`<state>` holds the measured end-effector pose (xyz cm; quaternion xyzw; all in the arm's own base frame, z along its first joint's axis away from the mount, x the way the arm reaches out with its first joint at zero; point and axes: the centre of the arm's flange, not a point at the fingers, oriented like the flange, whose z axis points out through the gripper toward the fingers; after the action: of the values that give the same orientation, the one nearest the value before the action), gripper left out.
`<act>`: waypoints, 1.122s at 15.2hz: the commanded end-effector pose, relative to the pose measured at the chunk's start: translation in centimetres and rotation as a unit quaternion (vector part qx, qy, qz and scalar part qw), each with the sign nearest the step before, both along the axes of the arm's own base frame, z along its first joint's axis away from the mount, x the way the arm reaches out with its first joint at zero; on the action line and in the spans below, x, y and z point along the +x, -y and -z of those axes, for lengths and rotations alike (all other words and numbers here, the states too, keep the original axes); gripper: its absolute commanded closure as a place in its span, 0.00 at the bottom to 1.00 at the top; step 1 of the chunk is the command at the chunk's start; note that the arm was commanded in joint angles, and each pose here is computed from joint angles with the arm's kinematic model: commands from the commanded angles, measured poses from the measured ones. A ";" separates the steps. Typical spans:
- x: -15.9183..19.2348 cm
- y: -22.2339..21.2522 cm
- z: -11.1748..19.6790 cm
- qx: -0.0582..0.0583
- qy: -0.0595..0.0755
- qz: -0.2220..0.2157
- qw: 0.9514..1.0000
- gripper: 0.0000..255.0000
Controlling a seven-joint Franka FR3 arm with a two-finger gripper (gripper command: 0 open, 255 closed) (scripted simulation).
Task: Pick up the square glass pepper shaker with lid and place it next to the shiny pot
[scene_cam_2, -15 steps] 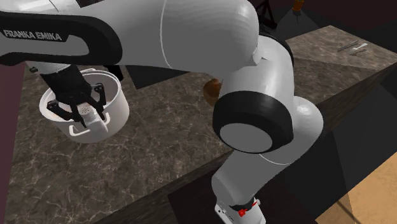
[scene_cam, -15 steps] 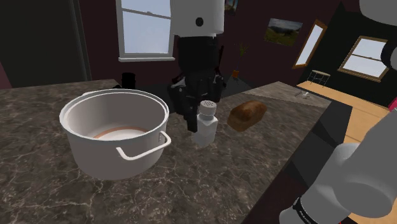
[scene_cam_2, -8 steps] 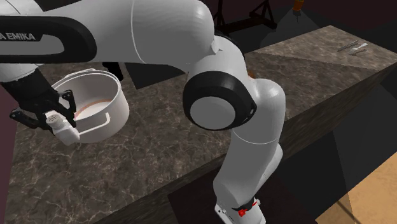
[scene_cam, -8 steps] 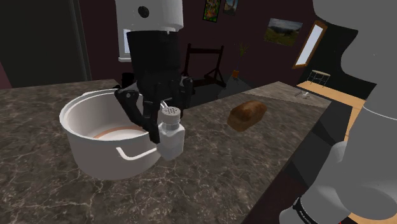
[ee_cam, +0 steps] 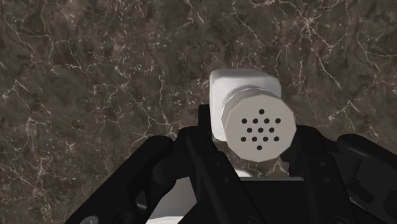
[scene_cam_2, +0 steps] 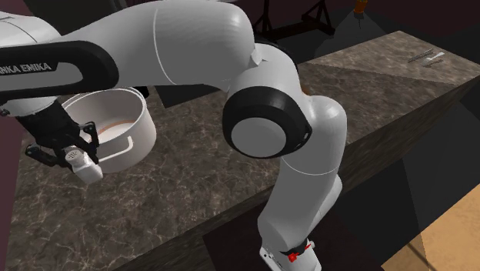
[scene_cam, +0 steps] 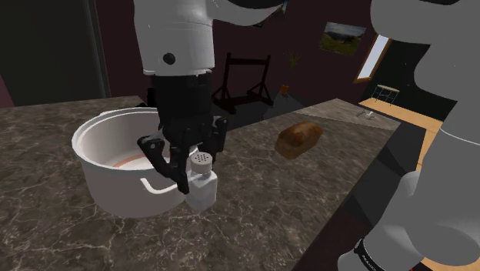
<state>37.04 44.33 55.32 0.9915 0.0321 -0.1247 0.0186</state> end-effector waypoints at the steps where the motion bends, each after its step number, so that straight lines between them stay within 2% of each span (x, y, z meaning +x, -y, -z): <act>1: 0.0 -0.1 1.0 0.000 0.000 0.000 1.000 1.00; 17: 0.0 -0.1 9.4 0.000 0.000 0.000 1.000 1.00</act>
<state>37.11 44.45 46.51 0.9915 0.0321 -0.1247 0.0186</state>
